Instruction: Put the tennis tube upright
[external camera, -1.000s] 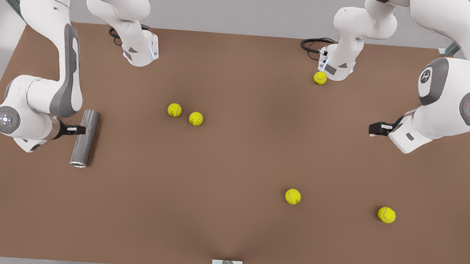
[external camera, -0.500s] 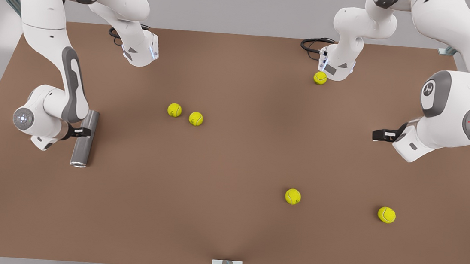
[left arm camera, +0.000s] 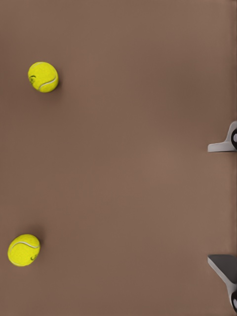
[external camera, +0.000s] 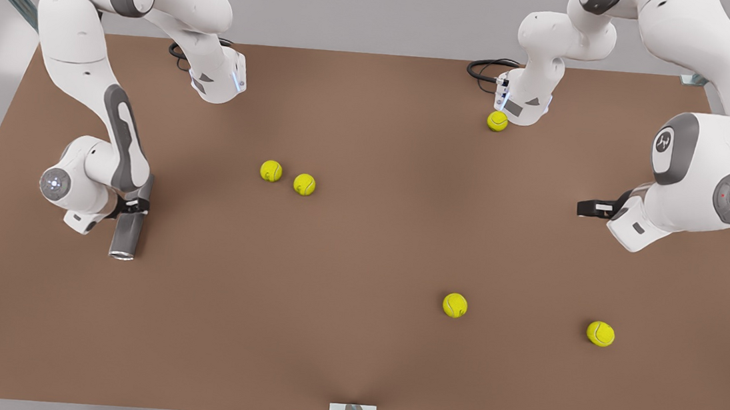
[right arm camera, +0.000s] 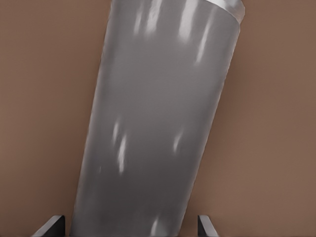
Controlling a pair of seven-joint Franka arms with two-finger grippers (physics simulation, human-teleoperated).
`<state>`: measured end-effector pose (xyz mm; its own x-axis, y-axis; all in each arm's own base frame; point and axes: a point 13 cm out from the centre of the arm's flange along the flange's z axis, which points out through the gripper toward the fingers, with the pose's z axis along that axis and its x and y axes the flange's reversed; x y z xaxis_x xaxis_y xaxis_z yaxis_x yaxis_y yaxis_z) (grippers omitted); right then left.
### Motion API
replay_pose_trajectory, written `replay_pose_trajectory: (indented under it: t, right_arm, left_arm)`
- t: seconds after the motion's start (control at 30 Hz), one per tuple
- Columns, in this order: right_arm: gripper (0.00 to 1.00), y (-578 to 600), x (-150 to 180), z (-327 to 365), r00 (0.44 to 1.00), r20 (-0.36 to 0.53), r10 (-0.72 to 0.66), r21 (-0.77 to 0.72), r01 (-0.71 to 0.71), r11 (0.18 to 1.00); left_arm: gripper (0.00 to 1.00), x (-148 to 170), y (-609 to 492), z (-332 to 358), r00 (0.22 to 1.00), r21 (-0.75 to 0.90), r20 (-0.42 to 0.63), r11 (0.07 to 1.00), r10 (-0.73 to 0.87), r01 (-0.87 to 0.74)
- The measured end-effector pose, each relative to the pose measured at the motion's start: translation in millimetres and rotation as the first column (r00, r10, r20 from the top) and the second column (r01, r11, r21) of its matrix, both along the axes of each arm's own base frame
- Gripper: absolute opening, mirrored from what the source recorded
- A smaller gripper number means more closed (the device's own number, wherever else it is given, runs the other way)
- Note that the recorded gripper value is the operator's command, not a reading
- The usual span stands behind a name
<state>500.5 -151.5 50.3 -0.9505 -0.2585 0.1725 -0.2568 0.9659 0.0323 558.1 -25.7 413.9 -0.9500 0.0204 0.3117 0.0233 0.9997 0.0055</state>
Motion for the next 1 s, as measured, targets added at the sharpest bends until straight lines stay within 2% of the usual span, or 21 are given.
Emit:
replay_pose_trajectory:
  t: [0.37, 0.43, 0.5, 0.57, 1.0]
  right_arm:
    - [1.0, 4.9, 0.1, -14.4, 1.0, 0.016, 0.016, 0.02, -0.017, 1.0]
    - [0.95, 5.0, -0.3, -16.0, 1.0, 0.016, 0.017, 0.023, -0.018, 1.0]
    - [0.85, 5.2, 0.0, -16.4, 1.0, 0.017, 0.018, 0.025, -0.019, 1.0]
    - [0.82, 6.2, 0.8, -15.8, 1.0, 0.02, 0.022, 0.027, -0.023, 0.999]
    - [0.81, 17.6, 16.9, -18.0, 0.998, 0.028, 0.053, 0.038, -0.054, 0.998]
  left_arm:
    - [1.0, -1.7, 1.8, -1.2, 1.0, 0.001, -0.01, 1.0, 0.002, -0.002]
    - [1.0, -1.9, 1.6, -0.8, 1.0, 0.001, -0.011, 1.0, 0.001, -0.001]
    - [1.0, -2.1, 1.4, -0.1, 1.0, 0.002, -0.012, 1.0, 0.0, 0.0]
    - [1.0, -2.4, 1.4, 0.2, 1.0, 0.003, -0.013, 1.0, 0.0, 0.0]
    - [1.0, -3.0, 1.6, 0.3, 1.0, 0.007, -0.015, 1.0, -0.001, 0.001]
